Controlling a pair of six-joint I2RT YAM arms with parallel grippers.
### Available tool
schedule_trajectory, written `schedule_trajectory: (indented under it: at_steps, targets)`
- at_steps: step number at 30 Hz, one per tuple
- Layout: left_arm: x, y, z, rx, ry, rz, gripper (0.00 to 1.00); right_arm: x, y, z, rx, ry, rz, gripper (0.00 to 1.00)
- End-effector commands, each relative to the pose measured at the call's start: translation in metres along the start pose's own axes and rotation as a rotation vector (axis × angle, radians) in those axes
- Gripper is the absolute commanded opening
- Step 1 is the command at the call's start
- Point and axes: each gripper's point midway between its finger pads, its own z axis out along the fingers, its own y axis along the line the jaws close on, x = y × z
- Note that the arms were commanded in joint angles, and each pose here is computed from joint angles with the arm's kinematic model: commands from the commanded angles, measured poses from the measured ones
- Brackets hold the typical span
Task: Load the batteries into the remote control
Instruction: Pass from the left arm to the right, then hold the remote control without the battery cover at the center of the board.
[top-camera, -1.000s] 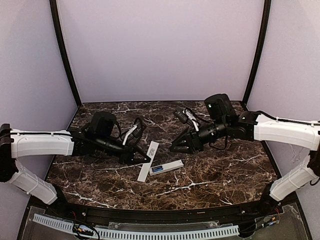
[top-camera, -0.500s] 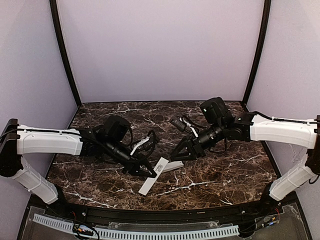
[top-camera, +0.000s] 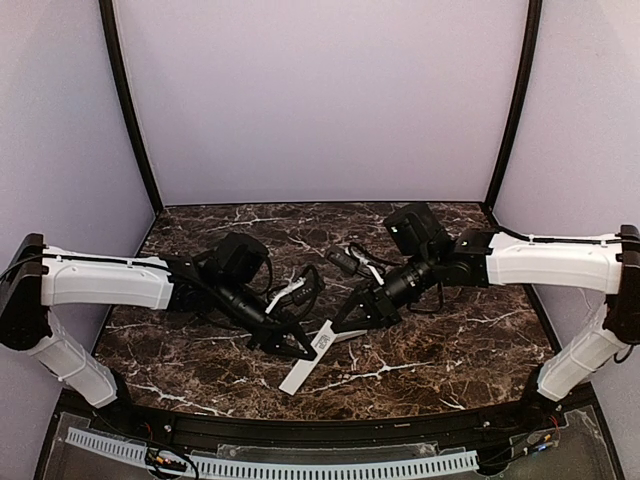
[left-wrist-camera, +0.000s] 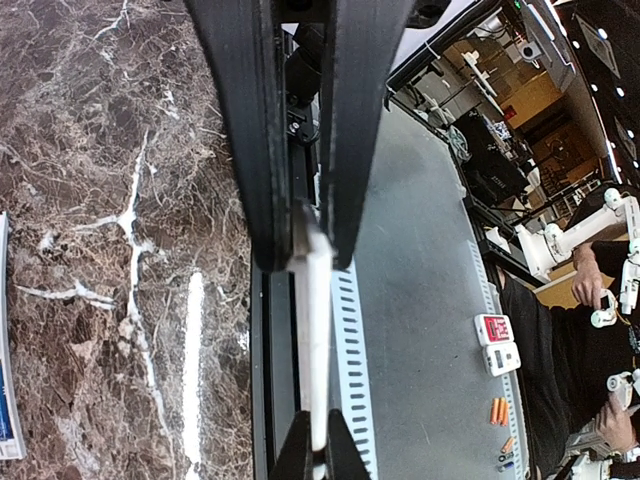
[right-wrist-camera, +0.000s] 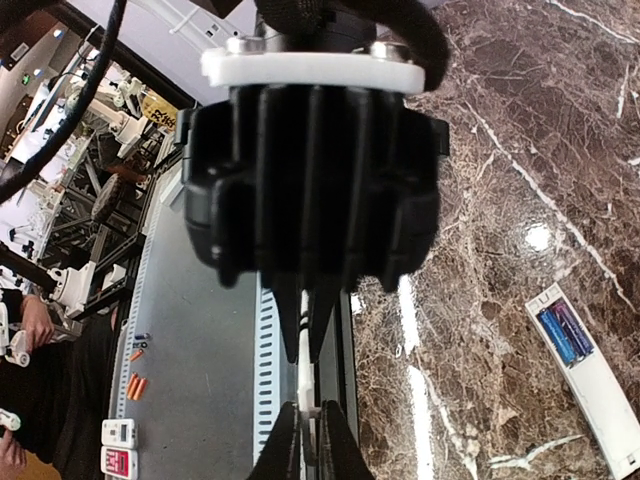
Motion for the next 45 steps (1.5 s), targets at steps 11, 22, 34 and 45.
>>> schedule_trajectory:
  at_steps: [11, 22, 34, 45]
  targets:
    - [-0.023, 0.02, -0.023, -0.247, -0.08, 0.075, 0.71, -0.011, -0.026, -0.023, 0.086, -0.109, 0.095, 0.0]
    - [-0.032, 0.069, -0.093, -0.831, -0.235, 0.283, 0.98, 0.008, -0.104, -0.046, 0.276, -0.298, 0.45, 0.0]
    - [-0.007, 0.097, -0.027, -0.751, 0.06, 0.304, 0.81, 0.014, -0.122, -0.04, 0.265, -0.391, 0.558, 0.0]
    - [0.01, 0.126, -0.006, -0.752, 0.176, 0.301, 0.63, 0.029, -0.134, -0.031, 0.252, -0.405, 0.605, 0.0]
